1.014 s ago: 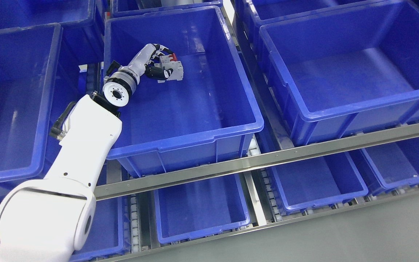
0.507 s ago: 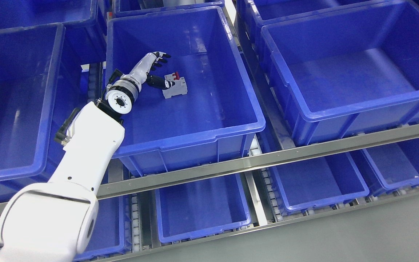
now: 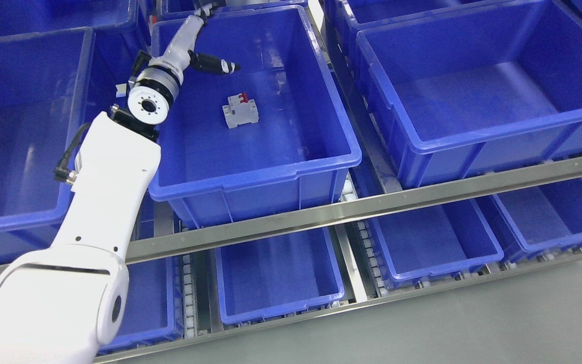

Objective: Place circuit breaker on shelf
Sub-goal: 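Withdraw the open left hand up away from the breaker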

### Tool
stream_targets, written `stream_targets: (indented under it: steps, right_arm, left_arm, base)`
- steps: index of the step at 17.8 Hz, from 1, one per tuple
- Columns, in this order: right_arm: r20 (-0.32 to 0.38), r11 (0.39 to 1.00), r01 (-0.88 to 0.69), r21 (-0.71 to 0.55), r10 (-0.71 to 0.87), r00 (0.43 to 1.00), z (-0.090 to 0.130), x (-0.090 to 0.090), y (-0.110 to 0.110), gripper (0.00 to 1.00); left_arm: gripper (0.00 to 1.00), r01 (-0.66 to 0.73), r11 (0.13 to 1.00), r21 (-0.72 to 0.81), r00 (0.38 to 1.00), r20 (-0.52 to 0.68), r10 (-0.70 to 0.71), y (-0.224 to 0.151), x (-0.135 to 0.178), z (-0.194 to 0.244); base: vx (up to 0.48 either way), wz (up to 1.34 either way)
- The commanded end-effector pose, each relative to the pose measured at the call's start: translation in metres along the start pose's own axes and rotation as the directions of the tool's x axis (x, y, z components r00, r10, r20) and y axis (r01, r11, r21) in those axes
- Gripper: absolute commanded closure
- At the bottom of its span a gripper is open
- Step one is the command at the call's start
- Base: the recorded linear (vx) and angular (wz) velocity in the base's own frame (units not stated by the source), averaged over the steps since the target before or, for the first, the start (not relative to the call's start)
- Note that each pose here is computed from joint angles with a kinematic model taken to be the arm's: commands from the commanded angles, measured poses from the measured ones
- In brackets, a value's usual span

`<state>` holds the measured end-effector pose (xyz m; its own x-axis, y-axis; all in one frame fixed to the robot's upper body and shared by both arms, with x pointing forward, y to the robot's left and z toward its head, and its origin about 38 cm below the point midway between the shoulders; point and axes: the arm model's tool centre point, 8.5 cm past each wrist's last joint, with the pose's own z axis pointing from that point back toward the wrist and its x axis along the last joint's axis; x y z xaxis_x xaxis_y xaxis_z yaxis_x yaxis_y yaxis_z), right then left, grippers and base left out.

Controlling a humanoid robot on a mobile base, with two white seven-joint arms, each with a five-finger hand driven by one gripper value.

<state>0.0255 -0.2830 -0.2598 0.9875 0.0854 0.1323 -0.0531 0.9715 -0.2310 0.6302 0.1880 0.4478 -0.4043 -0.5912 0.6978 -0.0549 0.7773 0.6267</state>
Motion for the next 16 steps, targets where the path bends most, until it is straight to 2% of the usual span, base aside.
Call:
stream_targets:
  steps: [1, 3, 9, 11, 16]
  right_arm:
    - [-0.064, 0.999, -0.032, -0.012, 0.032, 0.997, -0.001, -0.008, -0.01, 0.0]
    - [-0.062, 0.999, -0.032, -0.013, 0.031, 0.998, -0.001, -0.007, -0.01, 0.0]
    - [-0.062, 0.999, -0.032, -0.013, 0.031, 0.998, -0.001, -0.007, -0.01, 0.0]
    - [-0.062, 0.999, -0.032, -0.013, 0.031, 0.998, -0.001, -0.007, -0.01, 0.0]
    - [-0.062, 0.999, -0.032, -0.013, 0.031, 0.998, -0.001, -0.007, -0.01, 0.0]
  left_arm:
    - [0.0, -0.309, 0.848, 0.431, 0.915, 0.378, 0.141, 0.135, 0.059, 0.074]
    - [0.0, -0.327, 0.837, 0.438, 0.917, 0.359, 0.171, 0.119, 0.046, 0.099]
    - [0.0, -0.298, 0.891, 0.344, 0.926, 0.332, 0.181, 0.042, 0.024, 0.163]
    - [0.0, -0.291, 0.9, 0.324, 0.928, 0.323, 0.184, 0.03, 0.021, 0.171]
    - [0.0, -0.291, 0.904, 0.315, 0.931, 0.309, 0.192, 0.026, 0.02, 0.171]
  base:
    - [-0.176, 0.01]
    - [-0.195, 0.01]
    - [-0.218, 0.02]
    - [-0.226, -0.03]
    - [-0.178, -0.1]
